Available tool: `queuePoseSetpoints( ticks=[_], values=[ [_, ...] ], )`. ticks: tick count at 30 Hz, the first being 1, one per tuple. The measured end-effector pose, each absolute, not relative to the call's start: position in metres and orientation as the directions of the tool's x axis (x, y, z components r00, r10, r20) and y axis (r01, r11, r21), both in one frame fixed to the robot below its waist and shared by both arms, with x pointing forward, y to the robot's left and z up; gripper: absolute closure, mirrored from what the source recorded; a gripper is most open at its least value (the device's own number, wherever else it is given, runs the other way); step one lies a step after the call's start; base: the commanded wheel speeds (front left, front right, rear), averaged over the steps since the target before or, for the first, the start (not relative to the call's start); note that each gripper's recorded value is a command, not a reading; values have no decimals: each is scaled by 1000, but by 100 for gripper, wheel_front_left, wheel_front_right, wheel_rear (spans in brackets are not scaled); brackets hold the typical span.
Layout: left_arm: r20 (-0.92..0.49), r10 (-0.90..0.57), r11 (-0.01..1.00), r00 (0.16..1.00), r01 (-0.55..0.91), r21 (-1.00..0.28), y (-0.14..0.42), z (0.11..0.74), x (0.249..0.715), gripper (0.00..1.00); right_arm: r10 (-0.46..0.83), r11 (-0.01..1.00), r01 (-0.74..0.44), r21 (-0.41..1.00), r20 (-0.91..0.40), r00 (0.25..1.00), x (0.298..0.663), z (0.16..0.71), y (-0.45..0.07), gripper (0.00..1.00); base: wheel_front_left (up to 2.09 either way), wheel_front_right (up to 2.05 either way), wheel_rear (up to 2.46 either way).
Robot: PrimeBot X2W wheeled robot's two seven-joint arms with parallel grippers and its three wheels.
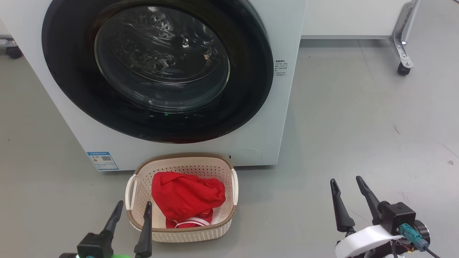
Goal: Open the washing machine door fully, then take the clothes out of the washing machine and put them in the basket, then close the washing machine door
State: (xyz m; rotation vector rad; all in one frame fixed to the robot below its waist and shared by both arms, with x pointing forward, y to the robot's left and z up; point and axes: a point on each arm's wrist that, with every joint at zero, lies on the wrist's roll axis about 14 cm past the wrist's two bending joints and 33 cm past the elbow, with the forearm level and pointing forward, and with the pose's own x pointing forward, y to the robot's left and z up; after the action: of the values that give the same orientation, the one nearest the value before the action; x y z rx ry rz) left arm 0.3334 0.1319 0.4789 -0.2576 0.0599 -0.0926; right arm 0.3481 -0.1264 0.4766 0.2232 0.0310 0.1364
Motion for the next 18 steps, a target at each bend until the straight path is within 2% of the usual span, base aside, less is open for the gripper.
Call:
queuePoseSetpoints(
  ticks=[18],
  values=[
    [-35,-71,964,997,60,-259,138,485,328,0,145,964,-143,224,7,989,344,484,-122,0,0,0,0]
  ],
)
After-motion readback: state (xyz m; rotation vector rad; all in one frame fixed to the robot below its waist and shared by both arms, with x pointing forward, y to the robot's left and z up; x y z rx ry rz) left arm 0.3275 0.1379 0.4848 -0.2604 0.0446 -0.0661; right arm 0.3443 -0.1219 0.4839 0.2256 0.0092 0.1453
